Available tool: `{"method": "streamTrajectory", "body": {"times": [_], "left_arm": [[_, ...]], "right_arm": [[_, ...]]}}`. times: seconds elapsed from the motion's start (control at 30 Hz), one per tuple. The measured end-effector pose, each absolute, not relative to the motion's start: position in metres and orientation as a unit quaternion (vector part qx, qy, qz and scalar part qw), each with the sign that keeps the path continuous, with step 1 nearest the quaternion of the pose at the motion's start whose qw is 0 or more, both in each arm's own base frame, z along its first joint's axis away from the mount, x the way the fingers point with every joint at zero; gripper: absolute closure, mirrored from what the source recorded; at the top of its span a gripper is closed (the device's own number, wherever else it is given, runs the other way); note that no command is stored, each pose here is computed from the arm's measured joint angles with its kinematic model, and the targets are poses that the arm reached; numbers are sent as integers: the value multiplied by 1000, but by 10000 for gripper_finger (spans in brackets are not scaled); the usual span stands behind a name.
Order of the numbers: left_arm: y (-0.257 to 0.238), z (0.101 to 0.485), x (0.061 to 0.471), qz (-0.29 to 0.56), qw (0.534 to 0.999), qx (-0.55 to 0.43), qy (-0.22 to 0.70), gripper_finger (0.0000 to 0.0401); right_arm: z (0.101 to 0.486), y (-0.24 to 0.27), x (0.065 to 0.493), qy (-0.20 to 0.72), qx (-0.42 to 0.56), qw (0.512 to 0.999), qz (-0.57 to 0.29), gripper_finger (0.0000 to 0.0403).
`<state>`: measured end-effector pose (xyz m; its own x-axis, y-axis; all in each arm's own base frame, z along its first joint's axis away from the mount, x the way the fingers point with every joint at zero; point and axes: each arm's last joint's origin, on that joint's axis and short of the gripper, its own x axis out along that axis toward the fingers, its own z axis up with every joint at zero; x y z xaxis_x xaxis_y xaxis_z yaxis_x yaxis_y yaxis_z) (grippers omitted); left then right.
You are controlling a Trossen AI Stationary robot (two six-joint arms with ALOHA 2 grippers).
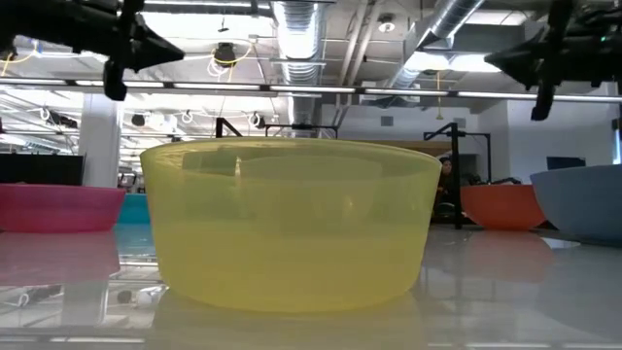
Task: Place and stack bowls onto a shelf
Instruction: Put the orange bowl on the shelf
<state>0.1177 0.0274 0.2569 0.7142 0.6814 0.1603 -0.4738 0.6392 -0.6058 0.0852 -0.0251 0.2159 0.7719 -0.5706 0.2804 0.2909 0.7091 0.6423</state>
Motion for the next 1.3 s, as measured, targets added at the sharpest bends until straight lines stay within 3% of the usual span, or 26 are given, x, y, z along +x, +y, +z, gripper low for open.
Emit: {"method": "streamTrajectory", "body": {"times": [0.23, 0.37, 0.7, 0.87, 1.07, 1.3], "left_arm": [[36, 269, 146, 271, 918, -280, -75, 401], [49, 275, 155, 298, 914, -273, -28, 393], [81, 297, 162, 304, 919, -249, 23, 301], [91, 296, 163, 348, 905, -241, 39, 259], [96, 292, 165, 366, 901, -227, 51, 250], [97, 292, 164, 369, 907, -193, 67, 250]], "right_arm": [[235, -36, 86, -240, 291, 857, -350, 352], [244, -40, 86, -144, 264, 864, -404, 340], [275, -51, 73, -12, 288, 802, -523, 292], [276, -58, 70, 74, 314, 744, -585, 246], [258, -71, 73, 170, 391, 650, -629, 193], [233, -98, 80, 281, 418, 546, -669, 190]]}}
